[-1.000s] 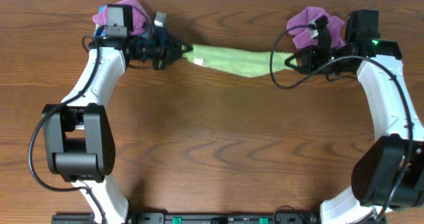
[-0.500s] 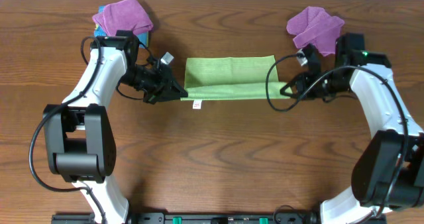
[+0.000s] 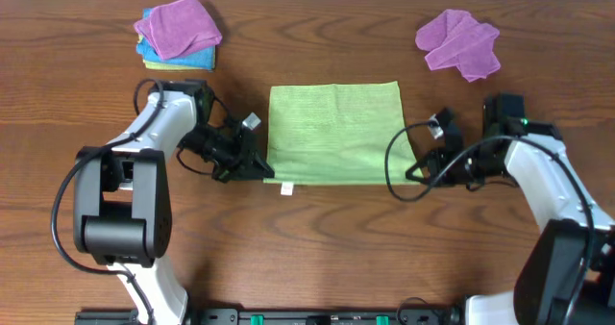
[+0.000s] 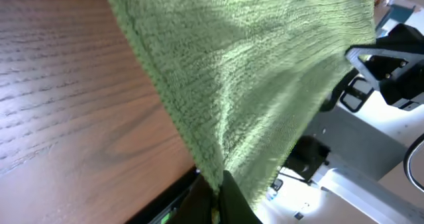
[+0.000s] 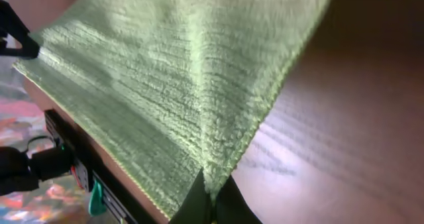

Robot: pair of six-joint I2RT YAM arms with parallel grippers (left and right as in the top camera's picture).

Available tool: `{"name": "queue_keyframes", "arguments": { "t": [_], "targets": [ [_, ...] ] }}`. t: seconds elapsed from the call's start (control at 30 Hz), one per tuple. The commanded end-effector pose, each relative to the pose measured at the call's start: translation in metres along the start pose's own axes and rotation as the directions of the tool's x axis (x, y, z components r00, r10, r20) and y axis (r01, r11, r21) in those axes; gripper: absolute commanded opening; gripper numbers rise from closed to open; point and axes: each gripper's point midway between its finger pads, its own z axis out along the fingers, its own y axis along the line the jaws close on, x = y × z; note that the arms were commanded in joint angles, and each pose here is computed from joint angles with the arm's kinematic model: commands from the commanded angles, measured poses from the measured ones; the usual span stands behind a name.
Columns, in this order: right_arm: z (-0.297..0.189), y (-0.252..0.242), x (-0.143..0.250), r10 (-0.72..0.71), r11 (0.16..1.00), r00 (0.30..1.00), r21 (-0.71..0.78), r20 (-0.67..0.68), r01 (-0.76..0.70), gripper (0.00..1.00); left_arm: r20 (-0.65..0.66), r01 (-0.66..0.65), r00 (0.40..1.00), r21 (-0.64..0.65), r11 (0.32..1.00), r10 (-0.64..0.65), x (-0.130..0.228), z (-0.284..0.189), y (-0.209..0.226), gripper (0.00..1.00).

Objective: Fold the cloth

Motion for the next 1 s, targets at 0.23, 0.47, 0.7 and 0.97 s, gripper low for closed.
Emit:
{"name": "queue_keyframes", "arguments": {
  "t": [0.23,0.47,0.7,0.97],
  "targets": [
    [-0.002,-0.014,-0.04,-0.076,0.996,0.979,0.06,0.19,0.065,0.02,0.09,0.018,0.996,-0.011,1.0,-0.017,-0.023,0.003,-0.004,0.06],
    [-0.013,-0.022,-0.09,-0.145,0.983,0.923,0.156,0.356,0.094,0.01,0.238,0.019,0.971,0.018,1.0,-0.022,-0.066,-0.004,-0.012,0.06],
    [-0.01,-0.017,-0.12,-0.221,0.967,0.878,0.214,0.425,0.14,0.01,0.403,-0.011,0.915,0.036,0.999,-0.005,-0.112,-0.02,-0.025,0.06],
    [-0.005,-0.022,-0.157,-0.274,0.952,0.818,0.265,0.505,0.155,0.01,0.554,-0.051,0.832,0.022,0.998,0.03,-0.149,-0.04,-0.036,0.06]
  ]
}}
